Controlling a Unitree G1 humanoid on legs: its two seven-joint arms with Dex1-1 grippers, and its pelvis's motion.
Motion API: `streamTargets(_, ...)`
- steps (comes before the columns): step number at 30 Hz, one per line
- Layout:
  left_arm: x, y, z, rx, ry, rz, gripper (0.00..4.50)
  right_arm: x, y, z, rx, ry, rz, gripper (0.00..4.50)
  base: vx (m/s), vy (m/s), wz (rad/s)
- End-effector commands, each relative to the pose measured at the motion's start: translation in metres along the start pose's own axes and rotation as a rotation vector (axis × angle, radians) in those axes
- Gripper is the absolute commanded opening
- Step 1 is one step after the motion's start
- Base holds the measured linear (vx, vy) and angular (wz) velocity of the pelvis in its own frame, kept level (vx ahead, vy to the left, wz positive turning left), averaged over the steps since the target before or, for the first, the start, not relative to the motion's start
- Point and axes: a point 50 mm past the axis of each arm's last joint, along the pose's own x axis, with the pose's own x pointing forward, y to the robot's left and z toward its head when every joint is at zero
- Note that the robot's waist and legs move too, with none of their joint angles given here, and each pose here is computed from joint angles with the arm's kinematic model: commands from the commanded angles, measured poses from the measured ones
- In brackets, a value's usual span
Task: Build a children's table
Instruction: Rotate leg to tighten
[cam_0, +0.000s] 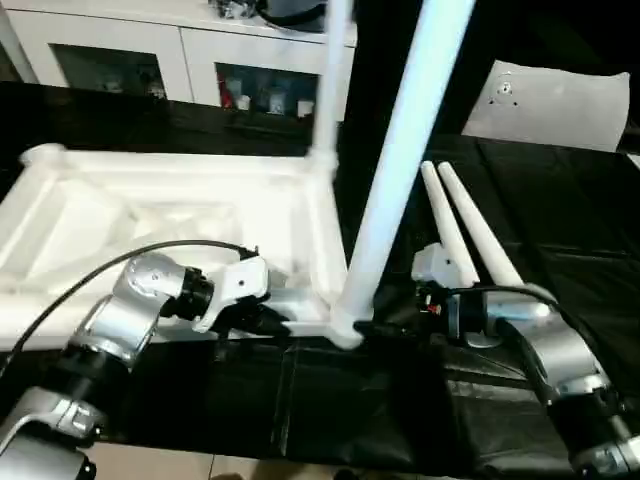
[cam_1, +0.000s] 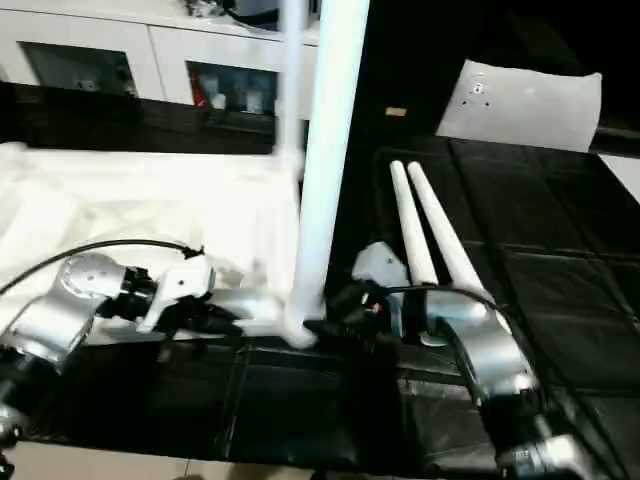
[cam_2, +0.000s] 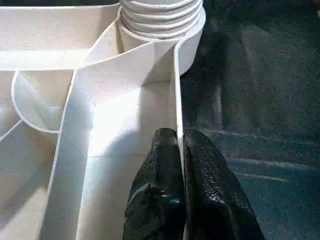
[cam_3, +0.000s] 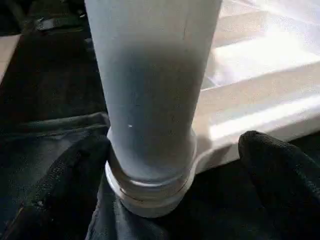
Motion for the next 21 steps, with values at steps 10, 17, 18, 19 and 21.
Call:
streamTargets(10,0.005,-0.002,0.003,0.074,0.046,-0.162,0.00,0.011,0.000,0.006,0.007,-0.008,0.159,4.01,0.000,0.000,0.00)
streamTargets(17,0.004,0.000,0.002,0.077,0.056,-0.169,0.00,0.013,0.003,0.005,0.017,-0.008,0.192,3.44,0.000,0.000,0.00)
streamTargets(18,0.004,0.001,0.002,0.077,0.057,-0.170,0.00,0.013,0.003,0.005,0.019,-0.008,0.196,3.35,0.000,0.000,0.00)
streamTargets(19,0.004,0.001,0.002,0.077,0.057,-0.171,0.00,0.014,0.003,0.005,0.019,-0.008,0.198,3.35,0.000,0.000,0.00)
streamTargets(21,0.004,0.001,0.002,0.078,0.060,-0.174,0.00,0.014,0.004,0.004,0.022,-0.009,0.208,3.16,0.000,0.000,0.00)
